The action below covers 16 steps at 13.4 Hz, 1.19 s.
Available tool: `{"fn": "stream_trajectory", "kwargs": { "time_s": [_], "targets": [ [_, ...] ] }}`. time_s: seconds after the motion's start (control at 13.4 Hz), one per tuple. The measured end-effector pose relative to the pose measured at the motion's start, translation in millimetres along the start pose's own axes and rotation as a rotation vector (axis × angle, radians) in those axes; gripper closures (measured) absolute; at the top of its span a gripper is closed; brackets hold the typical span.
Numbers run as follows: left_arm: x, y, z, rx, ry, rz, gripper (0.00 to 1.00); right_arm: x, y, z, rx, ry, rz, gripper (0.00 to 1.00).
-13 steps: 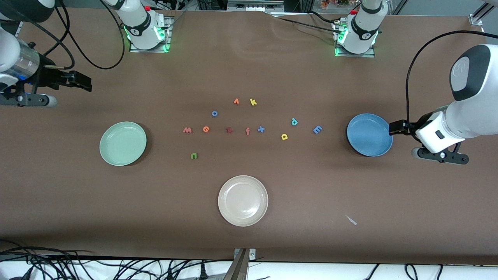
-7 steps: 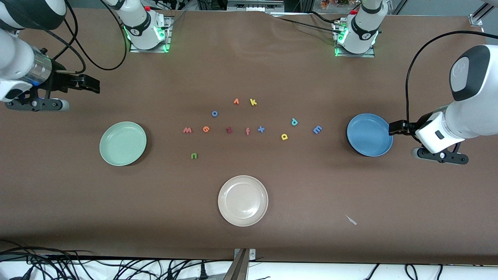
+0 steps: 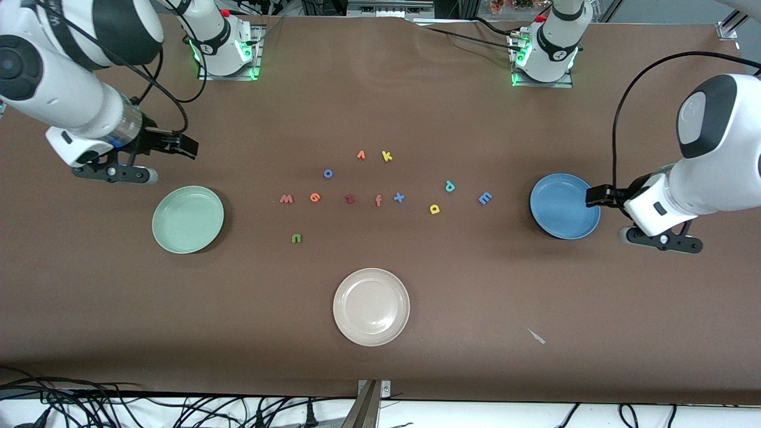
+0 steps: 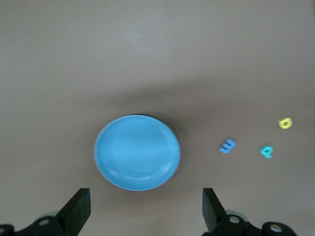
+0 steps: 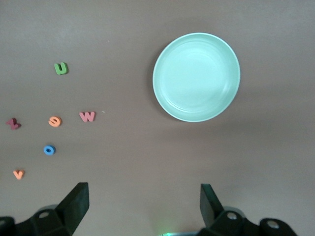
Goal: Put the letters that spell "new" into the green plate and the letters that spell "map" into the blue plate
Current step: 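Move the right gripper to the green U while the left gripper reaches the blue E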
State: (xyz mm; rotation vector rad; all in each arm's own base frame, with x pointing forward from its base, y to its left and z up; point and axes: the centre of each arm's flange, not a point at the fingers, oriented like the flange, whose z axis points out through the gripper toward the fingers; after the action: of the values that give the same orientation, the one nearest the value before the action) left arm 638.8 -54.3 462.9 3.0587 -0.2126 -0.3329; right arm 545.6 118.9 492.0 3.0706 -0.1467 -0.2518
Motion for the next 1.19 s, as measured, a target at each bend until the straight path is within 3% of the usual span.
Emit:
{"fn": "stream_trajectory", "kwargs": {
  "time_s": [0.45, 0.89, 1.19],
  "targets": [
    [15.1, 74.2, 81.3, -0.057, -0.109, -0.035, 0.0, -6.6, -42.2, 45.9, 0.017, 0.056, 0.063, 0.0],
    [2.2, 121.8, 185.6, -0.071, -0.072, -0.021, 0.04, 4.3, -98.4, 117.1, 0.069, 0.108, 0.143, 0.0],
    [-14.3, 136.7, 234.4, -0.07, -0.036, -0.001, 0.05, 35.2, -127.2, 169.2, 0.098, 0.098, 0.166, 0.0]
  ]
}}
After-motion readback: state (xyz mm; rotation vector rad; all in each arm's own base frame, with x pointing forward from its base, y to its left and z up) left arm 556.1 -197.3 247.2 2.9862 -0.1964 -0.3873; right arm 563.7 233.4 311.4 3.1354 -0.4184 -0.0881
